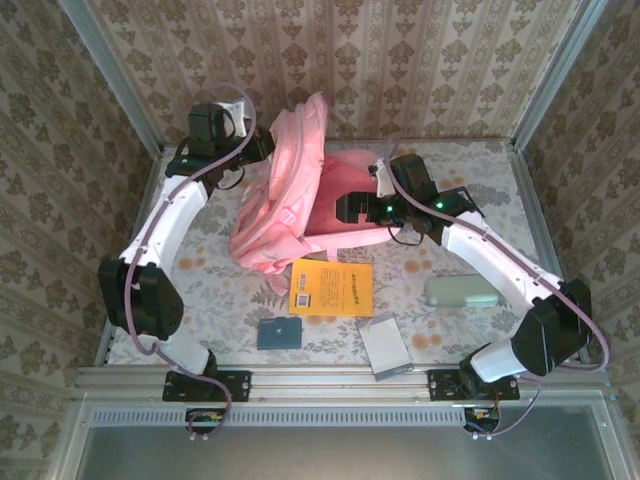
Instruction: Pack books, pencil case, and school supplies into a backpack
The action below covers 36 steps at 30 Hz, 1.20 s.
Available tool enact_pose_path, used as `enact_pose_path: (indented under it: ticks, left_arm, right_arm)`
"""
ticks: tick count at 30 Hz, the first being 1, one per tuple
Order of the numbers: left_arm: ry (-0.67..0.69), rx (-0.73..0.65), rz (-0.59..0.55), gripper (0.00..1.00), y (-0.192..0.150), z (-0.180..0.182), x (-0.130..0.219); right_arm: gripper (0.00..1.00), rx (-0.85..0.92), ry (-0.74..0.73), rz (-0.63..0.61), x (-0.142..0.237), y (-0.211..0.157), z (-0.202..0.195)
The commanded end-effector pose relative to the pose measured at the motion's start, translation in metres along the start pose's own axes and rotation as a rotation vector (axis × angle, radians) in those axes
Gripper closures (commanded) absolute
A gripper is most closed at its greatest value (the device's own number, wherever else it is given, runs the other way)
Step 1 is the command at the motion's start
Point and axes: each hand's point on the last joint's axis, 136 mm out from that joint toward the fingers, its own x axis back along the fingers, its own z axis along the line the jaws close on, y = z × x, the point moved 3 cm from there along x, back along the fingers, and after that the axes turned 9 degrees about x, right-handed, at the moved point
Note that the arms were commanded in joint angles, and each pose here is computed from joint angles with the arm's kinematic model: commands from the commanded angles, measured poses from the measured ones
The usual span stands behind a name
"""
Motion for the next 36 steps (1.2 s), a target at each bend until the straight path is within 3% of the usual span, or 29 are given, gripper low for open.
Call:
enact_pose_path:
  ticks: [1, 5, 9, 14, 18, 21, 29, 36]
  left_arm:
    - [0.216, -0.019, 0.033, 1.00, -0.009, 0.054, -0.025]
    - [0.086, -0.048, 0.115, 1.00, -0.025, 0.024, -0.054]
    - [0.048, -0.096, 0.157, 1.00, -0.044, 0.000, -0.066]
    - [0.097, -0.003, 0.126, 1.00, -0.044, 0.022, -0.057]
    - [0.253, 0.168, 0.005, 1.00, -0.024, 0.084, -0.023]
    - [0.322, 0.292, -0.111, 1.00, -0.013, 0.123, 0.013]
    - [0.361, 0.264, -0.177, 1.00, -0.008, 0.114, 0.053]
    - [0.346, 0.277, -0.161, 1.00, -0.019, 0.121, 0.048]
  right_arm:
    - [0.00, 0.047, -0.044, 0.043, 0.035, -0.024, -0.003]
    - [0.00, 0.026, 0.038, -0.014, 0.032, -0.013, 0.008]
    - [0.00, -0.027, 0.078, -0.097, 0.018, 0.011, 0.011]
    - [0.01, -0.061, 0.100, -0.206, 0.016, 0.038, 0.013]
    - [0.03, 0.003, -0.002, -0.026, 0.007, 0.013, 0.014]
    - [0.07, 0.089, -0.069, 0.184, 0.013, -0.037, 0.012]
    - [0.13, 0.270, -0.249, 0.749, 0.041, -0.183, 0.007]
    - [0.11, 0.358, -0.325, 0.967, 0.039, -0.266, 0.014]
